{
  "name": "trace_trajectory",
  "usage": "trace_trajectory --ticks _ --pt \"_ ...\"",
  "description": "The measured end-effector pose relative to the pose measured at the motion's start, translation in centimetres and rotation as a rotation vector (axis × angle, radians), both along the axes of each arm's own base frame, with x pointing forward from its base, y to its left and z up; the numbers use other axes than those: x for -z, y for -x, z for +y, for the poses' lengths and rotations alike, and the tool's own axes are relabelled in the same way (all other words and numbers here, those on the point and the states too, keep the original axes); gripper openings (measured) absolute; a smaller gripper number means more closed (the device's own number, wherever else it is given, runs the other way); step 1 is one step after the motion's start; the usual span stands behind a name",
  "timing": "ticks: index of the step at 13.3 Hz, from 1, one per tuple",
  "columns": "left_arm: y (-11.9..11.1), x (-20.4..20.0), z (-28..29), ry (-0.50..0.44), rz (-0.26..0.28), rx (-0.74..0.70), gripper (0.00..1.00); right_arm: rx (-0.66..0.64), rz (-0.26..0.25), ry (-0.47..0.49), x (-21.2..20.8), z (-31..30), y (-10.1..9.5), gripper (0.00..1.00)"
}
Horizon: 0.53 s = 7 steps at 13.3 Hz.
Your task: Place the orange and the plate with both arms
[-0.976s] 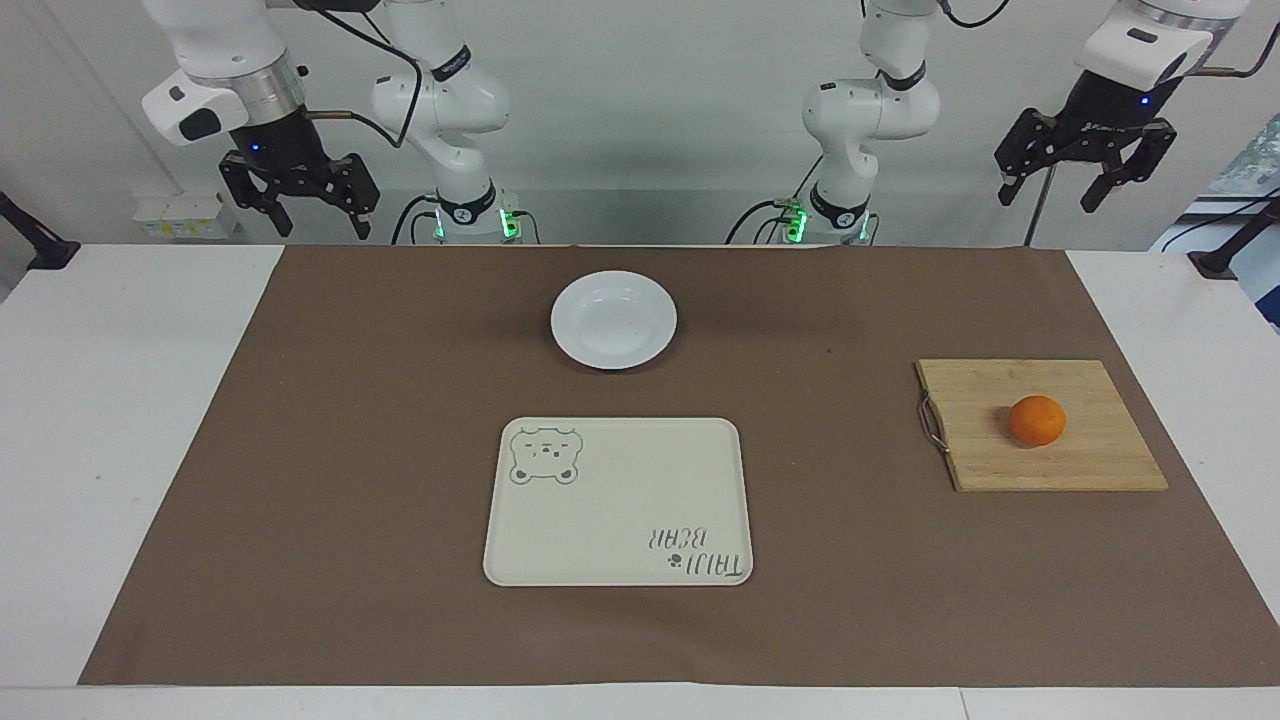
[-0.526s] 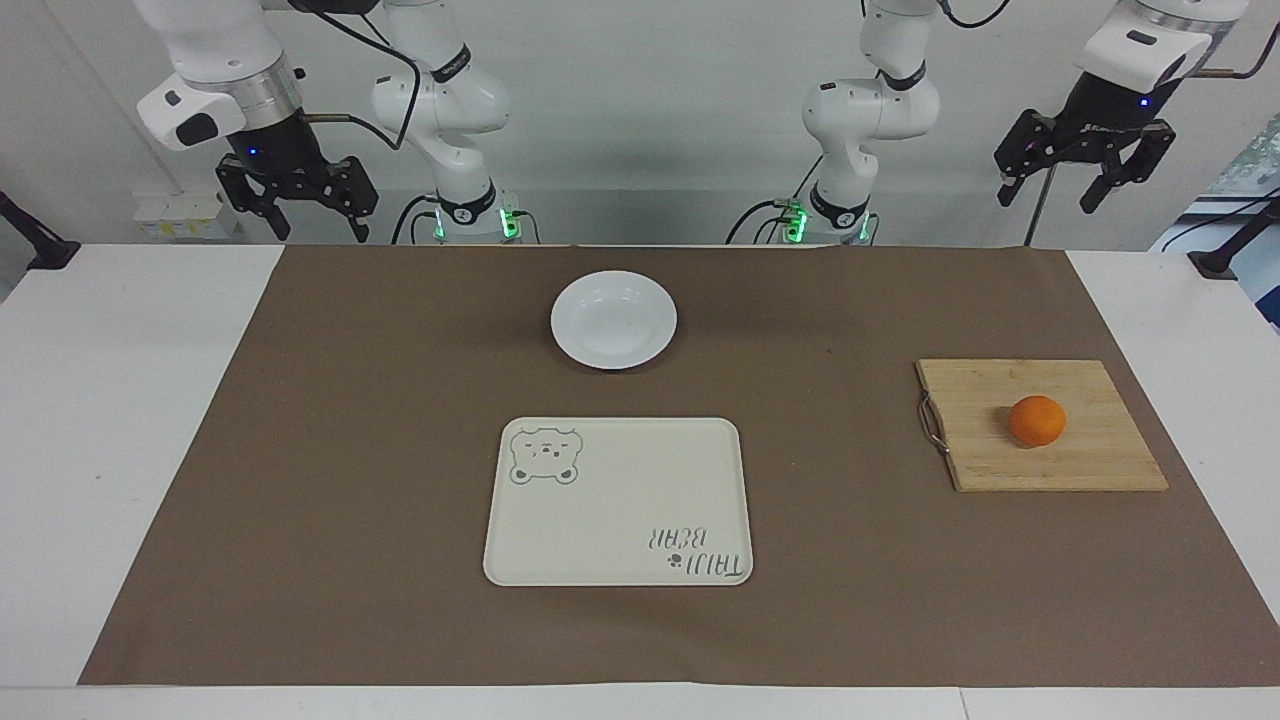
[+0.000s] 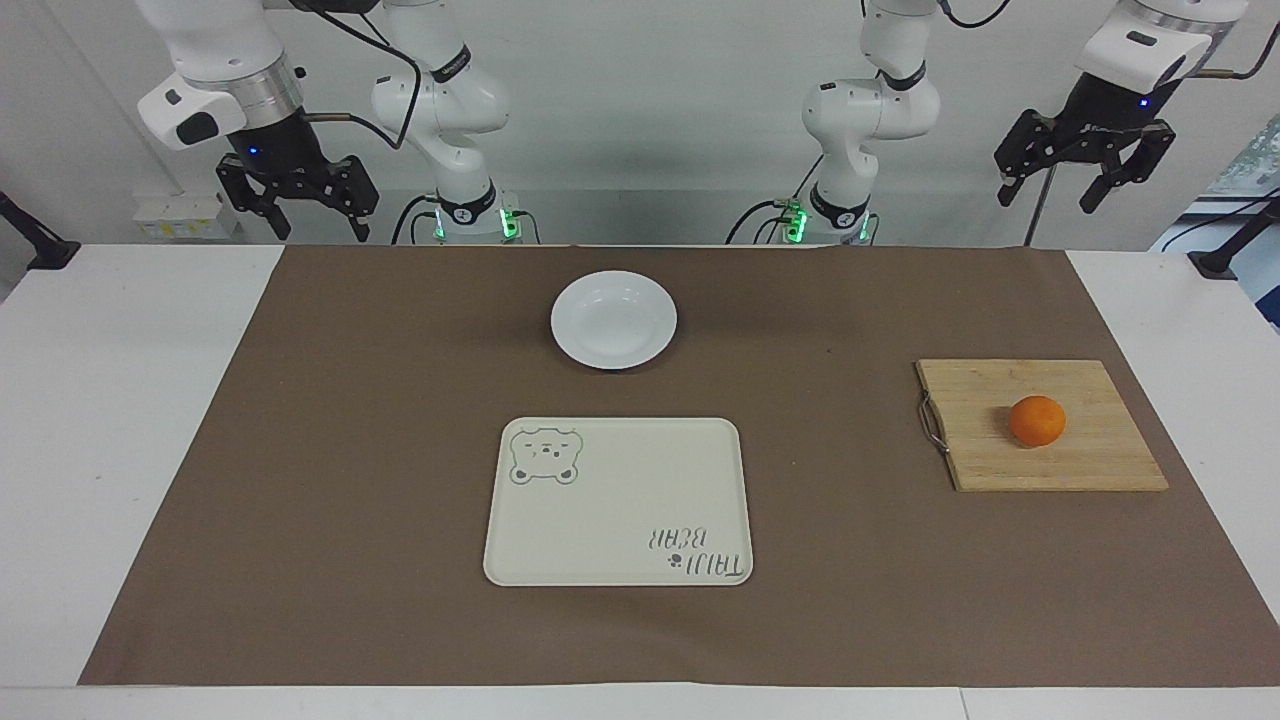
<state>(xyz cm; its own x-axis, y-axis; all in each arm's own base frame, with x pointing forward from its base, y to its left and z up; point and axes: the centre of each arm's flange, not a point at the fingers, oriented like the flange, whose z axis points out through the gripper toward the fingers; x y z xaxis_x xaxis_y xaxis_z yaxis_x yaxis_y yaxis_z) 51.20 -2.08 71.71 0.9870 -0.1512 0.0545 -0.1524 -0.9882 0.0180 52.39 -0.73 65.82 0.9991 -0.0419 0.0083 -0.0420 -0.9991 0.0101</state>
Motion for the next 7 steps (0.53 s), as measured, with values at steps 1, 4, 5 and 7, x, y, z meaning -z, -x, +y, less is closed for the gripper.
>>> trace_trajectory --ticks 1,4,5,7 --pt "-0.1 0.1 0.8 0.0 0.0 -0.012 1.0 0.0 0.0 0.0 0.0 0.0 0.0 1.0" --pt "-1.7 2.6 4.0 -0.005 -0.033 0.016 1.0 0.0 0.0 0.0 0.0 0.0 0.0 1.0" --pt "-2.4 4.2 5.3 -0.009 -0.046 0.025 1.0 0.0 0.0 0.0 0.0 0.0 0.0 1.0" --pt "-3.9 8.0 8.2 -0.017 -0.06 0.044 1.0 0.0 -0.001 0.0 0.0 0.0 0.0 1.0"
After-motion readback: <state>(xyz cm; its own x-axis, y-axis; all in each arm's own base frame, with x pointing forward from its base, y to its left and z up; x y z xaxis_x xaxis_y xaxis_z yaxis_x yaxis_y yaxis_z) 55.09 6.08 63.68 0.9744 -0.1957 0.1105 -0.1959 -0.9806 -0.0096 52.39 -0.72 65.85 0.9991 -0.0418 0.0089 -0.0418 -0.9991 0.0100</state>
